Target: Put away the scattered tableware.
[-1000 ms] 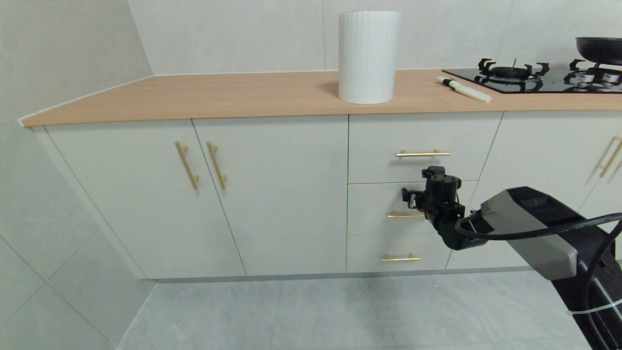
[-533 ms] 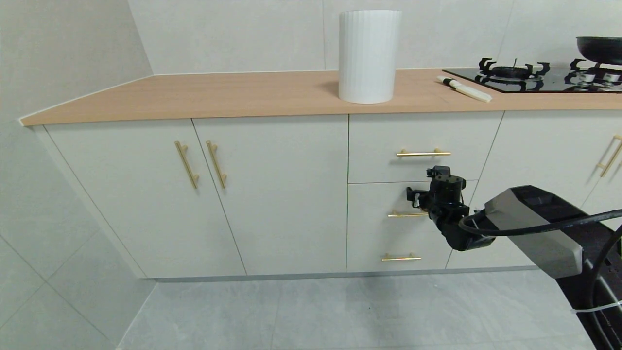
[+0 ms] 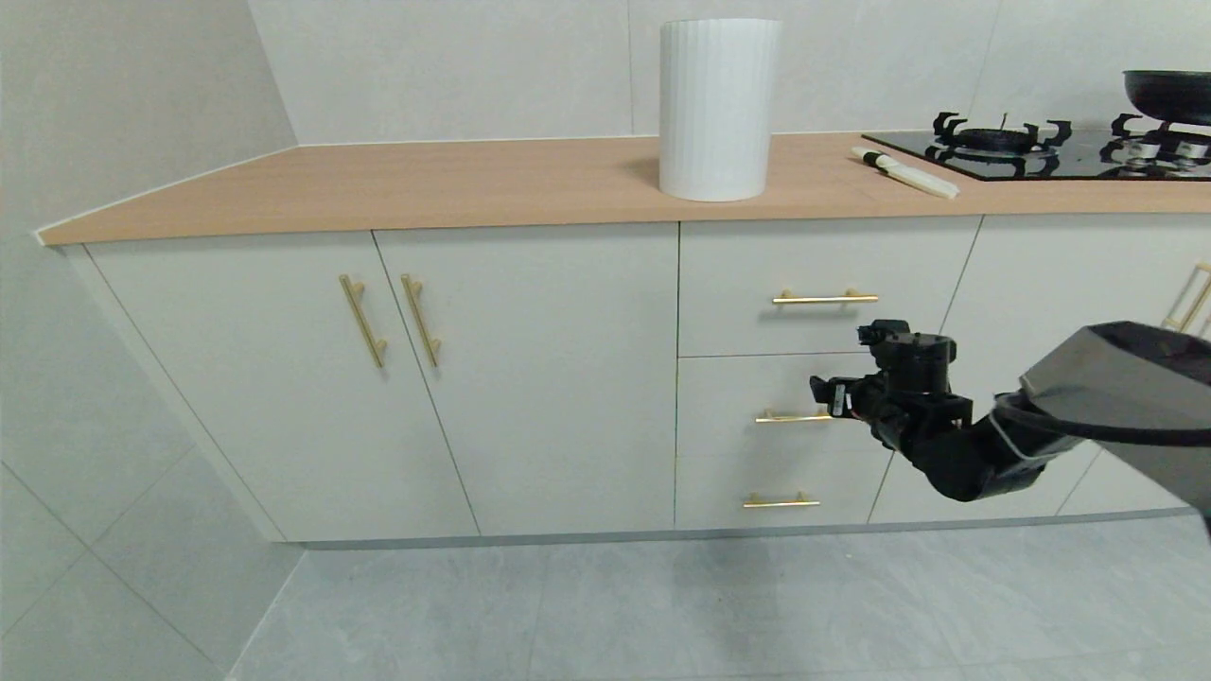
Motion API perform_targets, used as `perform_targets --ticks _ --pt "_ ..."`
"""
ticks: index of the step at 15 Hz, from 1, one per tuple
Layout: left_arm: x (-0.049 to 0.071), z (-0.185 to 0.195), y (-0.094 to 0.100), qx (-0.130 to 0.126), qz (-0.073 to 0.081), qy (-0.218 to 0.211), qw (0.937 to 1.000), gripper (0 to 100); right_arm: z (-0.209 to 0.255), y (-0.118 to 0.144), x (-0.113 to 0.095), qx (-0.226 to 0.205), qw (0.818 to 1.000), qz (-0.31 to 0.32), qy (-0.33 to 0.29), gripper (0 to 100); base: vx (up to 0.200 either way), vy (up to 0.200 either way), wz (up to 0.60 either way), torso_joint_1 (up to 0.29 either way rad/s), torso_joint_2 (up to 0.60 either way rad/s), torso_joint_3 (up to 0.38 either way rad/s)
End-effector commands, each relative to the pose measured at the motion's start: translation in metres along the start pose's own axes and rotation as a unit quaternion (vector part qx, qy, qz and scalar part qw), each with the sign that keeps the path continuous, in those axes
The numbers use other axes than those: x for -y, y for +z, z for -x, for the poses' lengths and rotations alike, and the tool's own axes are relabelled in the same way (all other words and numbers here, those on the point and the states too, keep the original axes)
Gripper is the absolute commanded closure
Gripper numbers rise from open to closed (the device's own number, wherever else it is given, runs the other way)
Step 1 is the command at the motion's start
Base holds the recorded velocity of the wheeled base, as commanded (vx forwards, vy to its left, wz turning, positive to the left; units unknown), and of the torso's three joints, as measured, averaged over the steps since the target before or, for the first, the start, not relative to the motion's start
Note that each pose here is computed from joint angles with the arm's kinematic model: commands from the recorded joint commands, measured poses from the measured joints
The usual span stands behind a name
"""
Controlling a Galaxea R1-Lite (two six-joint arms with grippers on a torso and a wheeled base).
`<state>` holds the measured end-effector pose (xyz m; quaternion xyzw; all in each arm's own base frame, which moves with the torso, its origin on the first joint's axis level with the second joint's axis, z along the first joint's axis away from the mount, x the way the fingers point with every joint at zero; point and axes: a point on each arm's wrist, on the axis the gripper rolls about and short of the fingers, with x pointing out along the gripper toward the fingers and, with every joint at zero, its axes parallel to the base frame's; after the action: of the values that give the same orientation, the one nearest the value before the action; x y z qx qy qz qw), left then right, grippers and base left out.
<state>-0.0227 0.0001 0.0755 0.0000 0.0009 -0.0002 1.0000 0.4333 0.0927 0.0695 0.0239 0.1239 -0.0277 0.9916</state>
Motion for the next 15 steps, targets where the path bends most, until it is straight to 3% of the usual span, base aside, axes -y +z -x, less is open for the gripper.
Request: perform_targets --ticks 1,5,10,15 --pt "0.0 0.0 0.0 -0.001 0.0 0.0 1.0 0 0.12 0.062 0.016 0.044 0.999 -0.007 0.025 0 0.0 0.0 0.0 0.0 0.0 0.0" --pt "0.0 0.0 0.0 0.0 0.0 0.0 1.0 0 0.237 0.088 0.041 0.12 0.992 -0.007 0.037 0 0.0 0.0 0.0 0.0 0.0 0.0" --pt "0.0 0.0 0.0 0.0 0.0 0.0 1.0 0 0.347 0.077 0.082 0.221 0.975 0.01 -0.022 0 0.0 0.0 0.0 0.0 0.0 0.0" --pt "0.0 0.0 0.0 0.0 -0.001 0.0 1.0 0 0.419 0.032 0.115 0.222 0.972 0.022 -0.074 0 0.0 0.0 0.0 0.0 0.0 0.0"
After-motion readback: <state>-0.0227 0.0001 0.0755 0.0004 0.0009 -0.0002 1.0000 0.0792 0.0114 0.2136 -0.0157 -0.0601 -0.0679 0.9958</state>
